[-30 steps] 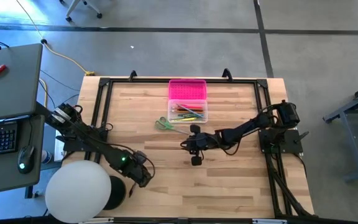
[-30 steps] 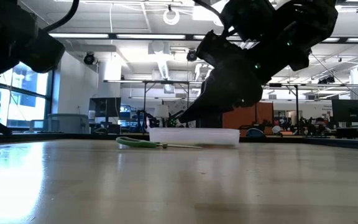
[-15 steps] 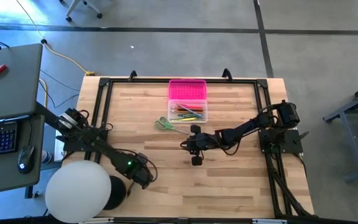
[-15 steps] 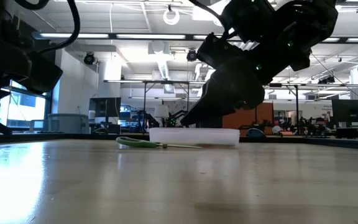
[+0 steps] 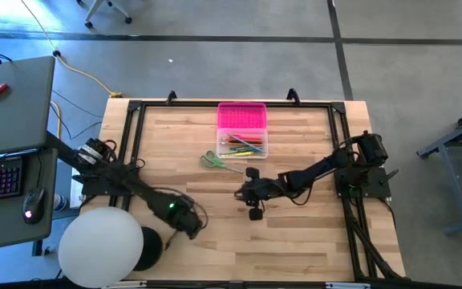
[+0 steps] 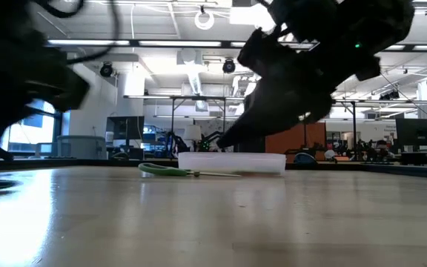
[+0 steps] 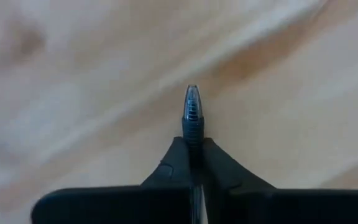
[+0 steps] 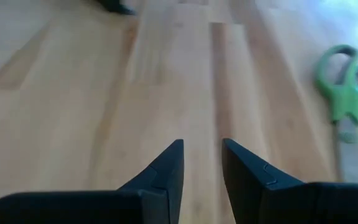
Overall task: Pick & place school supplies into a supply box
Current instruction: Put the black pen into the supply box
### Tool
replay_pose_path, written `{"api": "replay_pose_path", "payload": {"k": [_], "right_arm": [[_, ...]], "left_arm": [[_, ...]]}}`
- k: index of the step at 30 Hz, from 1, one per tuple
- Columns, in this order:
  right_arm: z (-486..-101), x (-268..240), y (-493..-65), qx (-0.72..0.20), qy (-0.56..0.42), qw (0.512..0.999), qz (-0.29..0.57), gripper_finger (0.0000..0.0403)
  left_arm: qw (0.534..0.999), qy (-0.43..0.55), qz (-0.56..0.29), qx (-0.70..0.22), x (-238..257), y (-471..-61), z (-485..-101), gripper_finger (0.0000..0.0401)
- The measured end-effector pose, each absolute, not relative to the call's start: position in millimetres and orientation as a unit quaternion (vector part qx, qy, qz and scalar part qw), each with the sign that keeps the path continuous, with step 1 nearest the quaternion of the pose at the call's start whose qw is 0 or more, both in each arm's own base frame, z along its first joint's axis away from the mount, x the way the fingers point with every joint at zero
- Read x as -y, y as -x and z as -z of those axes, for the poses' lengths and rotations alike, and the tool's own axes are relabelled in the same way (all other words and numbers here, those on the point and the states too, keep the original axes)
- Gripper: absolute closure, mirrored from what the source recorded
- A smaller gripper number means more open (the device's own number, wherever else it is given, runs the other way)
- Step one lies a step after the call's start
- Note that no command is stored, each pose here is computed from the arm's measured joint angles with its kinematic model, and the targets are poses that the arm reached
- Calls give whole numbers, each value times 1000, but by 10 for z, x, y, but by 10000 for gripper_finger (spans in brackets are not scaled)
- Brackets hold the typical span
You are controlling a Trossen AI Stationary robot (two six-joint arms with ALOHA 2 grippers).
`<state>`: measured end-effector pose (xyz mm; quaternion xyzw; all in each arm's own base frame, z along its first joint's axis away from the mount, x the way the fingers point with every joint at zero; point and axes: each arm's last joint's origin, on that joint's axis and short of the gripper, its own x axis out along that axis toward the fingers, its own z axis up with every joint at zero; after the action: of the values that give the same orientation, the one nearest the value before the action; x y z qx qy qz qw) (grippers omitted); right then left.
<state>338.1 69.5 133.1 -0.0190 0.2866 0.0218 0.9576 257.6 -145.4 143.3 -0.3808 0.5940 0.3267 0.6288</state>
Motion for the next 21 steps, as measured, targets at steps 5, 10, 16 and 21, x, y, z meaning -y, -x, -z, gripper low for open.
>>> {"api": "replay_pose_path", "payload": {"k": [5,10,16,21], "right_arm": [[-1414,-938,-3250,-304,45,951,-37,316],[-1591,-1147,-3062,-307,70,949,-12,316],[-1786,-1326,-2861,-291,84,953,23,316],[-1810,-1450,-2751,-291,87,952,33,316]], "left_arm": [[694,337,-334,-541,1118,-2877,-1546,345],[752,290,-307,-506,741,-3230,-1858,350],[824,219,-284,-439,100,-3623,-2439,352],[889,145,-224,-373,-423,-3812,-2832,350]]}}
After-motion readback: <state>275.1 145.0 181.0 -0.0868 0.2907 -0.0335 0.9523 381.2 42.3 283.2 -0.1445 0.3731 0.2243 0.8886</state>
